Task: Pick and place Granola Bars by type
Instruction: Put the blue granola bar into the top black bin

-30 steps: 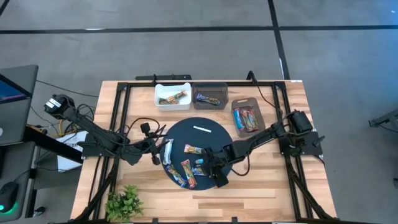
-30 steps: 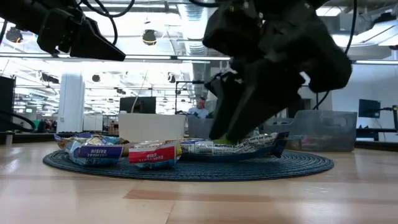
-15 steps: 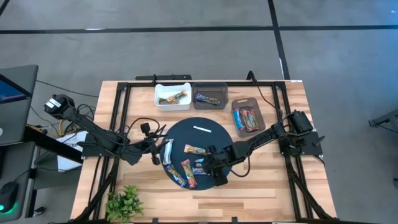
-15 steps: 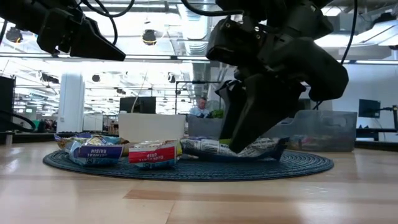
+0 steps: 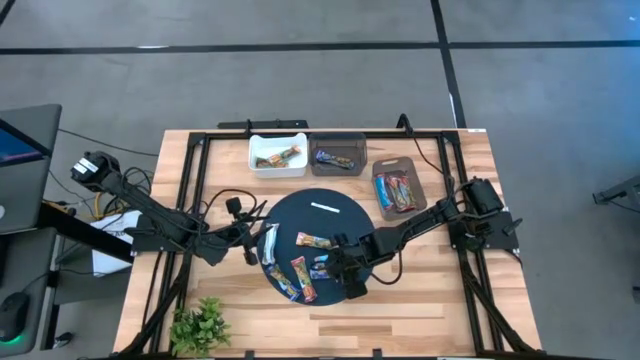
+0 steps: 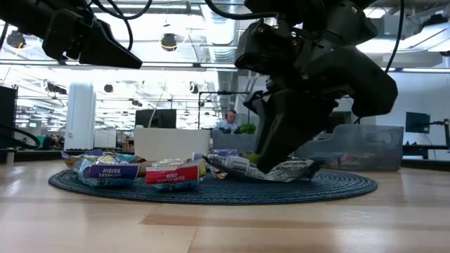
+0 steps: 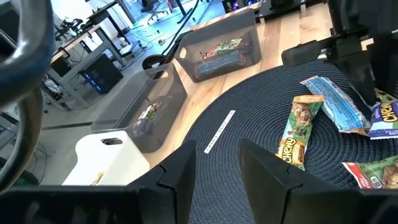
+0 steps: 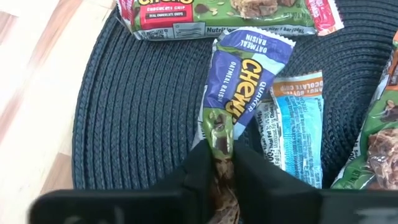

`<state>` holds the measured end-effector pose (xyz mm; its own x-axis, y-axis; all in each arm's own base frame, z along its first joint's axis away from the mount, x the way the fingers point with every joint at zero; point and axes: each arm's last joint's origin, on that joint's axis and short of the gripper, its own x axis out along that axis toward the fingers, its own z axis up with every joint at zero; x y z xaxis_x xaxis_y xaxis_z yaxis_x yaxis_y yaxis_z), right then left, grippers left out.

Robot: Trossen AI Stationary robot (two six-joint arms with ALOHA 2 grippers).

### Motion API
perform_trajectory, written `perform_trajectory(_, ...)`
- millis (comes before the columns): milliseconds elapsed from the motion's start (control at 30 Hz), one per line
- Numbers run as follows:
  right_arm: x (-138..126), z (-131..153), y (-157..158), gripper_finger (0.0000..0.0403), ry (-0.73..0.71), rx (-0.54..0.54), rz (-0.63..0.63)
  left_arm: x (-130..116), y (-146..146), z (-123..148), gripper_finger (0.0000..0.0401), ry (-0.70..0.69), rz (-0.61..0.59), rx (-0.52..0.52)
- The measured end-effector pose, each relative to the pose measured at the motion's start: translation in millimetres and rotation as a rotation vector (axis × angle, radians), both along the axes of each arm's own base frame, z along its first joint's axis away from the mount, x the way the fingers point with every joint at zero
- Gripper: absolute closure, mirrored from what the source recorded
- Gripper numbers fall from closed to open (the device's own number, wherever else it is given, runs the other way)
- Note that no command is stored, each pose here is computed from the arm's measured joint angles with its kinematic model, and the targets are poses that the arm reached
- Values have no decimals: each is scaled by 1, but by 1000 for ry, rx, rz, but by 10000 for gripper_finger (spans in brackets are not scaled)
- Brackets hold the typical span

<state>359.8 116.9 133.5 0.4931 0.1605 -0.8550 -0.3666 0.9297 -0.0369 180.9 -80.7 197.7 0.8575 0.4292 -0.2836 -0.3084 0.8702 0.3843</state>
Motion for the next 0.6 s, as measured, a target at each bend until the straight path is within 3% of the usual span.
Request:
perform_trajectory(200, 0, 0, 0, 387, -4, -7, 13, 0, 0, 0, 282, 0, 0, 0)
perform_trajectory(600, 15, 35, 4, 386, 22, -75, 91, 0, 0, 0, 282, -1, 1, -2)
